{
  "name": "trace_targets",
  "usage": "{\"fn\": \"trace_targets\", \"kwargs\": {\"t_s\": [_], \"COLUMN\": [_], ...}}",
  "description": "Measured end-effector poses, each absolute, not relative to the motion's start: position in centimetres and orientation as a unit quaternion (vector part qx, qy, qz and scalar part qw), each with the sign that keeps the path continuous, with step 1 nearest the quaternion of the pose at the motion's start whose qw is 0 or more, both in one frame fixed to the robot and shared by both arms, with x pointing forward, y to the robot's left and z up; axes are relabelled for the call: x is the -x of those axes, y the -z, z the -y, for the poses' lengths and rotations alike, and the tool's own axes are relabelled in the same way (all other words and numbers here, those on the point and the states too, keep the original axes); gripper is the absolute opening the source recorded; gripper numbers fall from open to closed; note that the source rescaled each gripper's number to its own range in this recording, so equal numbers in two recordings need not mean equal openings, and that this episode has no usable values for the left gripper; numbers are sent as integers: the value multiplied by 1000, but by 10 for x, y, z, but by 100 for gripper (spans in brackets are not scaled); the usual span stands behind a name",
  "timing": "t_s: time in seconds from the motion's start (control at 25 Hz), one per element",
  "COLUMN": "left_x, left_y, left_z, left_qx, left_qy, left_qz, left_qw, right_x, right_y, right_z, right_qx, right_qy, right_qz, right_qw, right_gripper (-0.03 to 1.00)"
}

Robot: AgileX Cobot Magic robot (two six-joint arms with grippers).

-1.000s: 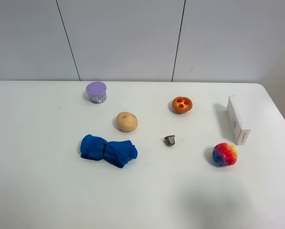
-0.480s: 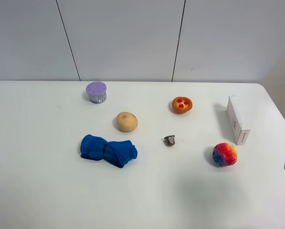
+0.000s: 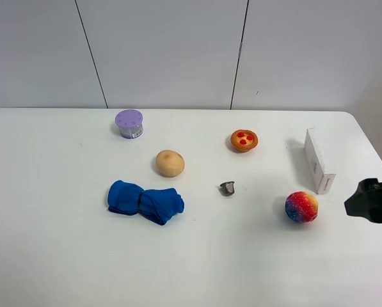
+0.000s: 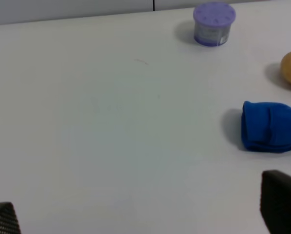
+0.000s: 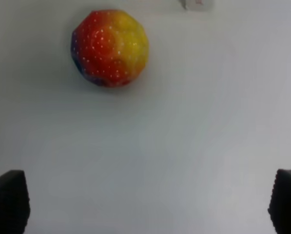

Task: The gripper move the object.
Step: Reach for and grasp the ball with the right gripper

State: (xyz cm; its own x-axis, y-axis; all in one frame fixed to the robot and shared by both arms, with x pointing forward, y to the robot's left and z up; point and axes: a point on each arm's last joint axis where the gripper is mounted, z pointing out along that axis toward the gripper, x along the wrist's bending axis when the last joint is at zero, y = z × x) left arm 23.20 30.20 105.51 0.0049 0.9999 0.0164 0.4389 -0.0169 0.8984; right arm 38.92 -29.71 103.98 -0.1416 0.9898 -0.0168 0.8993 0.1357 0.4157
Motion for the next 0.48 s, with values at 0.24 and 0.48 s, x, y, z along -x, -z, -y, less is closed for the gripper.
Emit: {"fn": "trace_targets", "kwargs": {"t_s": [0.24, 0.48], "left_x": [-232, -232], "left_y": [-1055, -1055], "left_z": [-302, -302], "left_qx": [-604, -604], "left_qy": [-379, -379], "left_qz": [-595, -595], "left_qw": [371, 371], "right_x": [-423, -447], "right_y": [-1013, -987], "right_z": [296, 291], "right_qx": [-602, -584], "right_qy": [-139, -144], "right_qz": [-777, -794], "right_qw": [122, 87], "right_gripper": [100, 100]}}
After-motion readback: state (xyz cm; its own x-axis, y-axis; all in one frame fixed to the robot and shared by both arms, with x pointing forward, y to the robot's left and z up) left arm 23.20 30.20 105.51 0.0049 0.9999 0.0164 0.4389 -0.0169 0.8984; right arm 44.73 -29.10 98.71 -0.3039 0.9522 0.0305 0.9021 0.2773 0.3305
